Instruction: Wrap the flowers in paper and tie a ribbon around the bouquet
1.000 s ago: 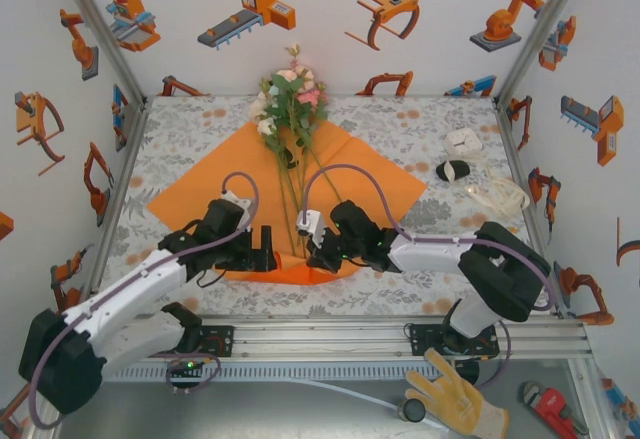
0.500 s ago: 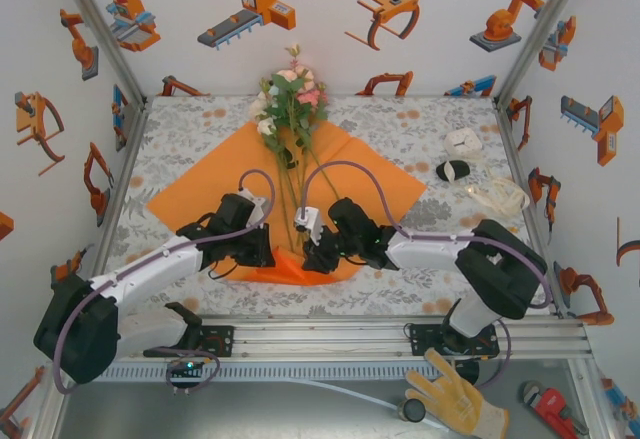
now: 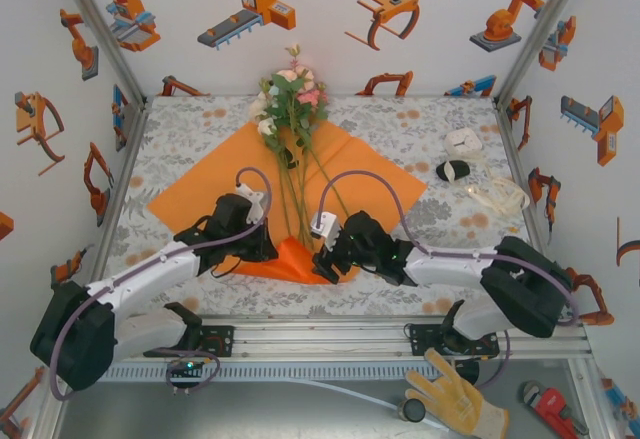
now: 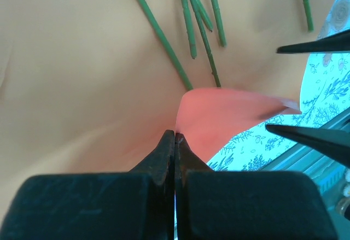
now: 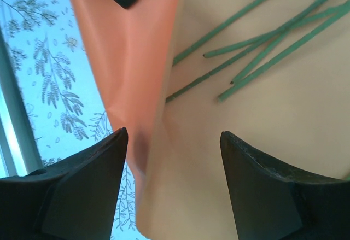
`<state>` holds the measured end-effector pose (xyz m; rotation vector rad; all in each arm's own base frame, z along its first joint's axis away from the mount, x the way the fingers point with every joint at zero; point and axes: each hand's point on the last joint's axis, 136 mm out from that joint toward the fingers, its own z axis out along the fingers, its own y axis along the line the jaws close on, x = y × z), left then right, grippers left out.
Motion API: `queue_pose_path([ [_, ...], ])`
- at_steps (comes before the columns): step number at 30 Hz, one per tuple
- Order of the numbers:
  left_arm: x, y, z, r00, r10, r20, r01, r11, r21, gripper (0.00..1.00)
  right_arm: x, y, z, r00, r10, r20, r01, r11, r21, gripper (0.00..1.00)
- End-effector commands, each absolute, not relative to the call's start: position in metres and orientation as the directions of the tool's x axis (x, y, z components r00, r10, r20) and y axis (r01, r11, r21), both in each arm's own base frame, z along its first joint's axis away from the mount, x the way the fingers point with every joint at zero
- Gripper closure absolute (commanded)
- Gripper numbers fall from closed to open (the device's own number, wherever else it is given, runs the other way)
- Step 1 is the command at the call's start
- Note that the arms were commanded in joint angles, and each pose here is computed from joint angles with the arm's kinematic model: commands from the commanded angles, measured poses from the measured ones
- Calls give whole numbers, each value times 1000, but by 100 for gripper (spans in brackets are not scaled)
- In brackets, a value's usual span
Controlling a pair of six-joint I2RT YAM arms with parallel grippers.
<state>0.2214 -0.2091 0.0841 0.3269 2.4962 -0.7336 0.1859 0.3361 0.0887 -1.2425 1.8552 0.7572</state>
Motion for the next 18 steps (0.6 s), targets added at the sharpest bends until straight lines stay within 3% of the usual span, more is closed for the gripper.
queue_pose_path([
  [1, 226, -211, 93, -785, 64, -616, 407, 803, -435, 100, 200, 351, 103, -254, -418, -872, -919, 385, 83, 52],
  [4, 230, -198, 87, -778, 47, -627, 369, 842, -395, 100, 200, 356, 110, -260, -394, -881, -922, 374, 105, 78],
  [7, 231, -184, 74, -791, 39, -610, 314, 882, -351, 99, 198, 361, 124, -278, -359, -891, -924, 352, 147, 87],
  [12, 231, -178, 65, -792, 13, -611, 281, 896, -345, 95, 200, 367, 136, -317, -358, -878, -921, 337, 195, 94],
  [18, 237, -185, 83, -768, 8, -640, 310, 880, -360, 60, 222, 363, 127, -334, -377, -864, -898, 405, 170, 100],
])
